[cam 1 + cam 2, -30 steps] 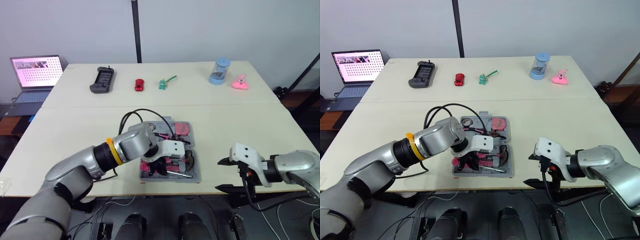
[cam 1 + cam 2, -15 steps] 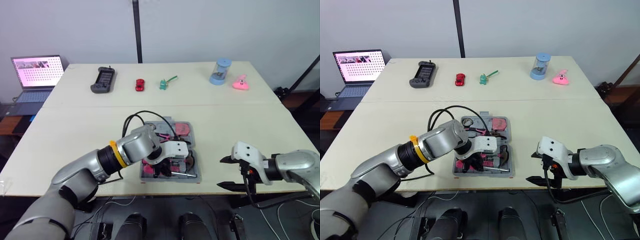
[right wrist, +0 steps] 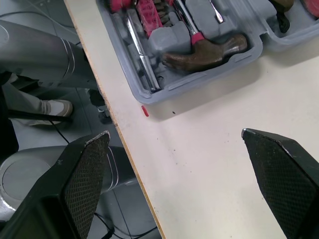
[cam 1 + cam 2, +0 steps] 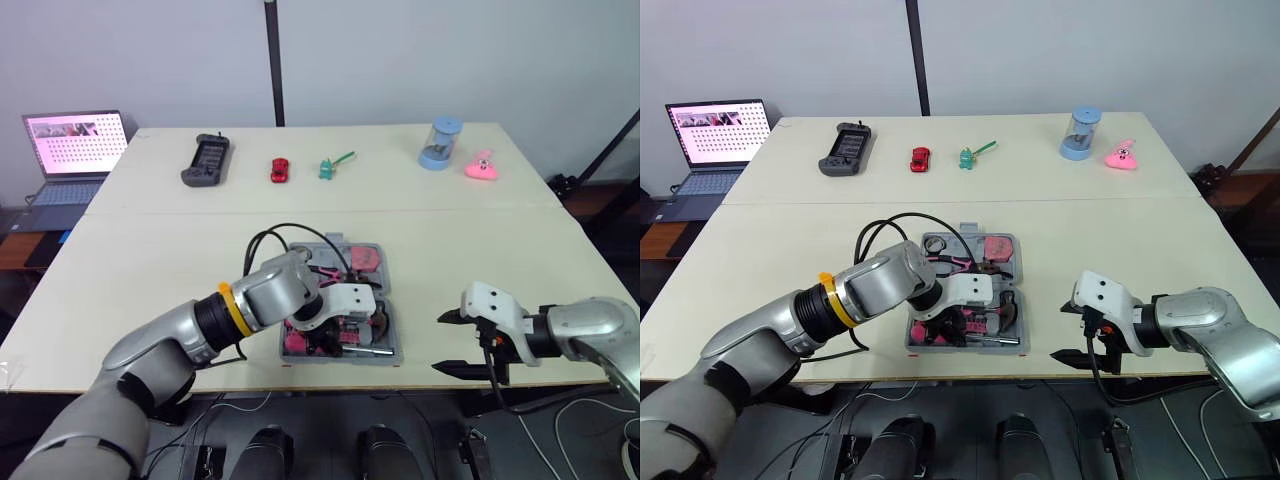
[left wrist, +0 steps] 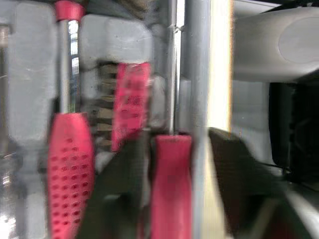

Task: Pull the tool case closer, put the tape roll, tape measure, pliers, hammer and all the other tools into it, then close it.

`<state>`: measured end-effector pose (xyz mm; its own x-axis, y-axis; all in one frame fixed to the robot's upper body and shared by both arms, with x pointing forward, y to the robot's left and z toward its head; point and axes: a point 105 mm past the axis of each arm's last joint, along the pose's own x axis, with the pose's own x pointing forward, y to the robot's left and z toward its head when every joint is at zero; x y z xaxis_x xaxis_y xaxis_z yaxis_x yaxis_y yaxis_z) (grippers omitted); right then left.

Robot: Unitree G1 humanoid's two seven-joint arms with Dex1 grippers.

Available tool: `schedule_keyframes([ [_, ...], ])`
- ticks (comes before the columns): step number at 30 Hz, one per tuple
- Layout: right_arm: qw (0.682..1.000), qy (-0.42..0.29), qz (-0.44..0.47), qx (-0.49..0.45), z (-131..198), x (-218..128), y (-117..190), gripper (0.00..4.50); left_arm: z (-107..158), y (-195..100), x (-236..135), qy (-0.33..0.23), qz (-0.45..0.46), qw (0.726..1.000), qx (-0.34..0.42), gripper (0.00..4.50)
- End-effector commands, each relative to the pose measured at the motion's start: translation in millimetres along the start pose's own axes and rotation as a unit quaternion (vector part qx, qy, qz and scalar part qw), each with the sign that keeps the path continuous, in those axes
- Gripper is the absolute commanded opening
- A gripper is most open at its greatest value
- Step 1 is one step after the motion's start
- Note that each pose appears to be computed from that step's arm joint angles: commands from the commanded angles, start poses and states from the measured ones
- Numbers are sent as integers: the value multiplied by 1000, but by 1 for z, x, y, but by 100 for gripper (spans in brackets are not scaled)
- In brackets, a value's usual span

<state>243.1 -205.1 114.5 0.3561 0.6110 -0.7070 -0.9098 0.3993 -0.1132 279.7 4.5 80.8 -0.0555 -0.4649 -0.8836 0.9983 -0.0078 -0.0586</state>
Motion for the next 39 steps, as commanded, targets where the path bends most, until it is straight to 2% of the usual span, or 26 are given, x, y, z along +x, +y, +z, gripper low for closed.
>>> schedule_keyframes([
  [1,1000,-5,5,-9,4,-1,0,450,7,3,-12,-17,18,1000,3,392],
  [2,1000,-6,9,-6,3,0,1,450,6,3,-12,-18,19,1000,1,435],
  [3,1000,-4,13,-6,2,1,2,450,6,2,-14,-22,16,1000,-4,448],
  [7,1000,-7,21,-8,3,6,3,450,8,2,-25,-52,21,998,-12,448],
  [10,999,-8,27,-14,5,9,2,450,14,9,-36,-98,51,994,15,448],
  [12,999,-10,33,-21,7,10,1,450,17,19,-42,-145,97,983,49,448],
  [14,999,-20,26,-32,11,10,-4,450,21,30,-49,-198,162,961,105,448],
  [17,997,-55,18,-42,22,6,-10,450,8,39,-55,-228,180,951,104,448],
  [22,994,-94,22,-50,33,-4,-12,450,-8,30,-61,-248,124,957,81,448],
  [32,991,-120,32,-51,47,-15,-6,450,-13,16,-63,-285,65,952,87,448],
  [35,991,-120,33,-49,48,-14,-5,450,-15,10,-63,-304,49,946,104,362],
  [39,991,-122,36,-46,52,-14,-1,450,-23,13,-58,-321,49,940,99,151],
])
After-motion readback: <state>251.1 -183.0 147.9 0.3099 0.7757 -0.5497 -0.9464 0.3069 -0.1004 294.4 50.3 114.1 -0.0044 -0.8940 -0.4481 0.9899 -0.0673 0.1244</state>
